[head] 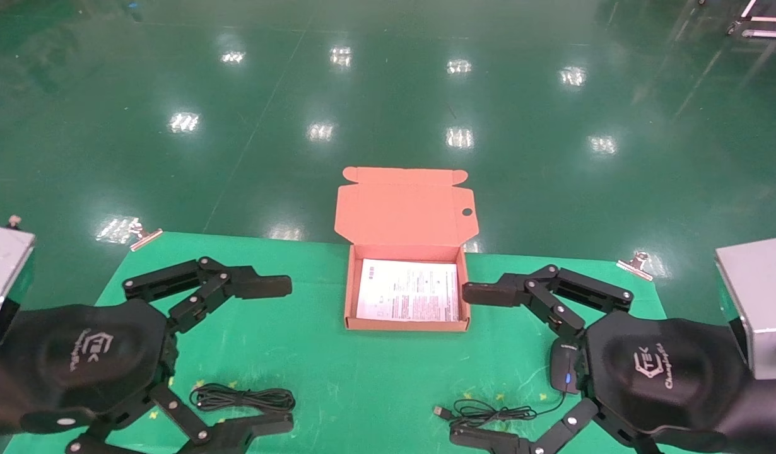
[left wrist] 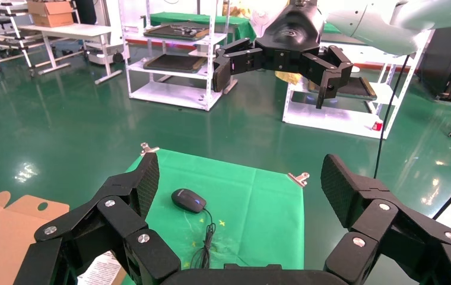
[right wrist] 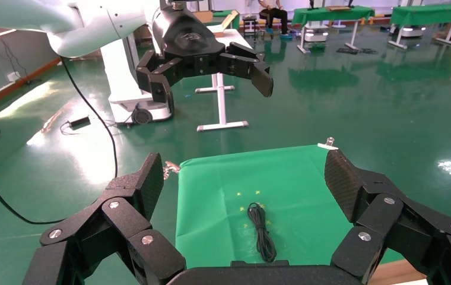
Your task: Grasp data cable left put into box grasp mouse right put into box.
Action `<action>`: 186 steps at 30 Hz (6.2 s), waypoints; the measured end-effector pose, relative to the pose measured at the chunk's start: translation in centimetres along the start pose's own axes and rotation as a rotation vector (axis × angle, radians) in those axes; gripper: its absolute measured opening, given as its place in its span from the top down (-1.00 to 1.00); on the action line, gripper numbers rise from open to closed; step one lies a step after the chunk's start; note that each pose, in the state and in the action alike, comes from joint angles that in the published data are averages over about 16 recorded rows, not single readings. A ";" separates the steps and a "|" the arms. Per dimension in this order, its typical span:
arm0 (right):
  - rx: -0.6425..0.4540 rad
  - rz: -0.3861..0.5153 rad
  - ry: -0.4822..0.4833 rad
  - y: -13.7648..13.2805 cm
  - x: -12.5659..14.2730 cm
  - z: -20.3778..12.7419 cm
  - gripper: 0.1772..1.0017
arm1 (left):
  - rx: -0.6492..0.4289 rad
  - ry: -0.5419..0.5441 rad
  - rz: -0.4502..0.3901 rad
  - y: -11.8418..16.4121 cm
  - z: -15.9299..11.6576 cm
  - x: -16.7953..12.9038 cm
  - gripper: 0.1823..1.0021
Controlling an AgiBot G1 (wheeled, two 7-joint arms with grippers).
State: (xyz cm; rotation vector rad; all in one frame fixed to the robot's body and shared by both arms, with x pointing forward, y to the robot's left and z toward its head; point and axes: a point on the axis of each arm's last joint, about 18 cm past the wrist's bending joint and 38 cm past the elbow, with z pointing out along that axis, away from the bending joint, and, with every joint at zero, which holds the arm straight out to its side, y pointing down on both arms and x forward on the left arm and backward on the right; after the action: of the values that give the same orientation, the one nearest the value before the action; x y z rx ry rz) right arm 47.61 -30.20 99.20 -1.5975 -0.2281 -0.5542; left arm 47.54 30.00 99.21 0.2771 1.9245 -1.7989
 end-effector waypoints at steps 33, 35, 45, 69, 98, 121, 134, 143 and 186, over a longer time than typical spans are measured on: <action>-0.031 -0.021 -0.005 0.0 0.0 0.0 -1.00 | -0.037 0.012 0.018 0.3 0.5 -0.2 -1.00; -0.052 -0.033 -0.010 0.1 0.0 0.1 -1.00 | -0.057 0.018 0.025 0.5 0.7 -0.3 -1.00; -0.281 -0.144 -0.067 1.4 0.7 1.0 -1.00 | -0.255 0.079 0.075 2.1 2.5 -1.1 -1.00; -1.131 -0.546 -0.346 9.7 6.0 4.2 -1.00 | -0.926 0.191 0.248 10.2 6.9 -4.7 -1.00; -1.241 -0.577 -0.107 21.8 5.9 6.3 -1.00 | -1.199 0.004 0.165 19.8 8.6 -7.7 -1.00; -1.249 -0.575 -0.007 24.9 5.8 7.9 -0.99 | -1.272 -0.111 0.138 23.9 6.7 -10.2 -0.99; -1.252 -0.574 0.004 25.2 5.7 8.0 -0.83 | -1.282 -0.122 0.130 24.3 6.1 -10.3 -0.85; -1.251 -0.573 0.003 25.1 5.7 8.0 -0.48 | -1.279 -0.118 0.133 24.2 6.2 -10.3 -0.50; -1.236 -0.545 0.088 22.9 7.4 6.4 0.95 | -1.255 -0.145 0.186 21.6 5.8 -11.4 0.84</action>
State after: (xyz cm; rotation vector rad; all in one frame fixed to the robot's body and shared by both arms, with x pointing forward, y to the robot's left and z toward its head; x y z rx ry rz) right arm 65.94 -27.95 82.46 -2.7093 -0.2732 -1.3470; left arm 68.55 28.82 85.62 -0.1157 2.3880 -0.2628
